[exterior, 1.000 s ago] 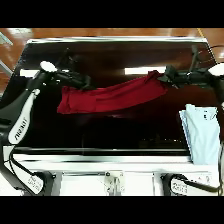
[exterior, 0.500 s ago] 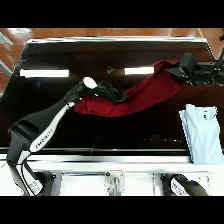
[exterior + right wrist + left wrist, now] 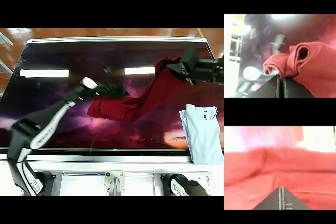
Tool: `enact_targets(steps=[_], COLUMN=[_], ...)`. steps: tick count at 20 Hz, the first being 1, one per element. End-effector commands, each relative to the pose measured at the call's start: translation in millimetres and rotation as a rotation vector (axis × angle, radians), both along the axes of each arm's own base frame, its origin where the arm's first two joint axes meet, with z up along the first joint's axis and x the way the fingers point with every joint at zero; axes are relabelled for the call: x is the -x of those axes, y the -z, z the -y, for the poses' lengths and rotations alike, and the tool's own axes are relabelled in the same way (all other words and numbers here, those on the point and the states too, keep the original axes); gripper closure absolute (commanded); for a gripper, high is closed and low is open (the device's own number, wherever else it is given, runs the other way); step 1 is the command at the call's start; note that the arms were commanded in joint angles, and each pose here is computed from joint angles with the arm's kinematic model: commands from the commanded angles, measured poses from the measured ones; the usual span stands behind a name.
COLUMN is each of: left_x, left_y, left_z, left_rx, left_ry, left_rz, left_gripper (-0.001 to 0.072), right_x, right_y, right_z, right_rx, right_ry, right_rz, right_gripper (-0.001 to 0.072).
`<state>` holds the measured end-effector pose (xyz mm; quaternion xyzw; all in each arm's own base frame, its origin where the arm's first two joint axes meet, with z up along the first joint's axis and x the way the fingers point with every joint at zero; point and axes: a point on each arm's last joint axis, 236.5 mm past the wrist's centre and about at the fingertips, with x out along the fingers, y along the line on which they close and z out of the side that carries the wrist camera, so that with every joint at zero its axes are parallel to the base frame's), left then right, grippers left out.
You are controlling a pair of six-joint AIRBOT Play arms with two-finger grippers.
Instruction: Fold the shirts.
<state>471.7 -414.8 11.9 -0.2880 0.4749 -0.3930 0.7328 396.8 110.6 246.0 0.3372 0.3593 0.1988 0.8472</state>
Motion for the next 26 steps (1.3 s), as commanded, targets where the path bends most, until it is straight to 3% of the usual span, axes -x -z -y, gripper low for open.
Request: enact_targets(steps=[1, 6, 9, 10, 11, 12, 13, 17, 19, 23, 24, 26], left_x=[-50, -51, -14, 0, 14, 24, 32, 35, 34, 34, 34, 34], left_y=[-64, -209, -246, -247, -245, -241, -237, -239, -240, -240, -240, -240], left_z=[-122, -292, -330, -332, -330, -325, -320, -304, -300, -299, -299, -298], left_rx=[-0.048, -0.040, -0.079, -0.088, -0.097, -0.104, -0.108, -0.101, -0.099, -0.099, -0.099, -0.099], left_ry=[-0.104, -0.337, -0.323, -0.287, -0.240, -0.190, -0.152, -0.105, -0.105, -0.104, -0.103, -0.102], left_rz=[0.107, 0.318, 0.378, 0.363, 0.344, 0.330, 0.314, 0.344, 0.351, 0.351, 0.351, 0.352], left_gripper=[0.0671, 0.0669, 0.0668, 0.0668, 0.0668, 0.0668, 0.0668, 0.0668, 0.0668, 0.0668, 0.0668, 0.0668], right_x=[-32, -64, -65, -65, -64, -61, -55, -21, -9, -6, -4, -8], right_y=[24, 135, 209, 232, 249, 260, 264, 257, 251, 259, 265, 280], right_z=[-32, -161, -233, -251, -263, -270, -271, -218, -158, 20, 47, 52], right_rx=[0.015, 0.019, -0.028, -0.068, -0.110, -0.129, -0.111, 0.024, 0.172, 0.530, 0.508, 0.334], right_ry=[-0.022, -0.162, -0.173, -0.151, -0.127, -0.133, -0.170, -0.367, -0.416, -0.187, -0.102, -0.056], right_rz=[0.014, -0.101, -0.187, -0.229, -0.272, -0.302, -0.308, -0.404, -0.438, -0.606, -0.666, -0.699], right_gripper=[0.0644, 0.0645, 0.0644, 0.0556, 0.0290, 0.0117, 0.0115, 0.0115, 0.0115, 0.0112, 0.0048, 0.0028])
